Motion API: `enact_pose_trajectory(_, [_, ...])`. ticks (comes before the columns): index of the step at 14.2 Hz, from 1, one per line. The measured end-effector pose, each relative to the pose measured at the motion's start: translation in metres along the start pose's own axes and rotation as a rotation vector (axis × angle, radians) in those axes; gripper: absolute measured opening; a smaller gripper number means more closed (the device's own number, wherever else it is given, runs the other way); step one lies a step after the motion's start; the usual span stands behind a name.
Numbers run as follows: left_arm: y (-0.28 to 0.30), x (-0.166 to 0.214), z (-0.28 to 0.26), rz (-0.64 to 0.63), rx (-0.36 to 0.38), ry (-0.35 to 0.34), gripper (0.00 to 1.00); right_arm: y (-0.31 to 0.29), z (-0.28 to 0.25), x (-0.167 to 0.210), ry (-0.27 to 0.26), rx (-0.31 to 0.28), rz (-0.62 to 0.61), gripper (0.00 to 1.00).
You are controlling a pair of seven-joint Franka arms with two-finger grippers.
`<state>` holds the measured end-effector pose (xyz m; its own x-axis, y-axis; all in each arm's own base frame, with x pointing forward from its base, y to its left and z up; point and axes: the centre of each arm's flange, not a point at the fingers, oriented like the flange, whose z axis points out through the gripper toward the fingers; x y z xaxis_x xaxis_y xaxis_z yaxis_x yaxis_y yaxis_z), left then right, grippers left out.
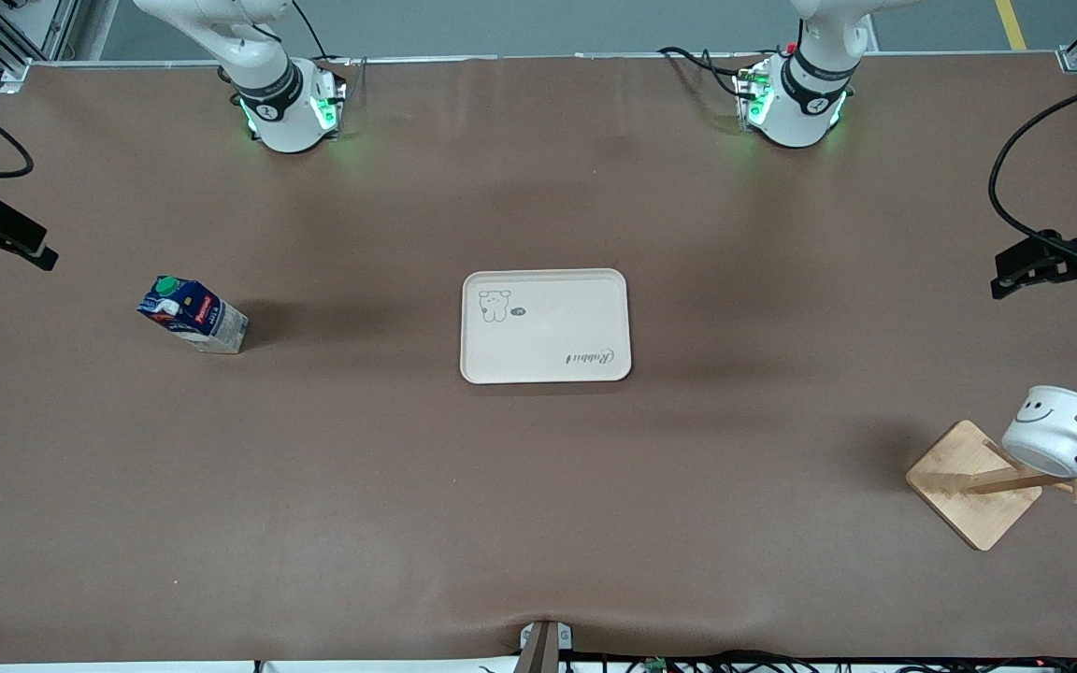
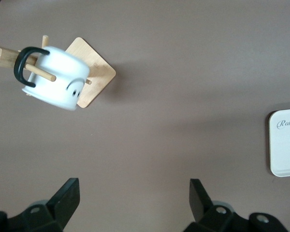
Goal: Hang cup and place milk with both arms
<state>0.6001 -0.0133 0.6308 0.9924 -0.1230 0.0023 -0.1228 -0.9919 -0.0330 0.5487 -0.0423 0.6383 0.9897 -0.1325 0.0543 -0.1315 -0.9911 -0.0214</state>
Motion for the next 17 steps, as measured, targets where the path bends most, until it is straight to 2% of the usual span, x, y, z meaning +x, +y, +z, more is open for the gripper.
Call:
enact_pose_trajectory(4, [0.027,-0.007,0.005,0.031,0.015,-0.034,1.0,0.0,0.0,0.0,0.0,0.0,0.0,1.0])
enact_pose_trajectory(10, [0.024,-0.045,0.004,0.015,0.001,-0.059,1.0,0.001,0.0,0.0,0.0,-0.001,0.001,1.0])
enact_pose_trajectory(17, [0.029,-0.059,-0.002,0.024,0.003,-0.042,1.0,0.001,0.0,0.0,-0.001,-0.002,0.002,1.0])
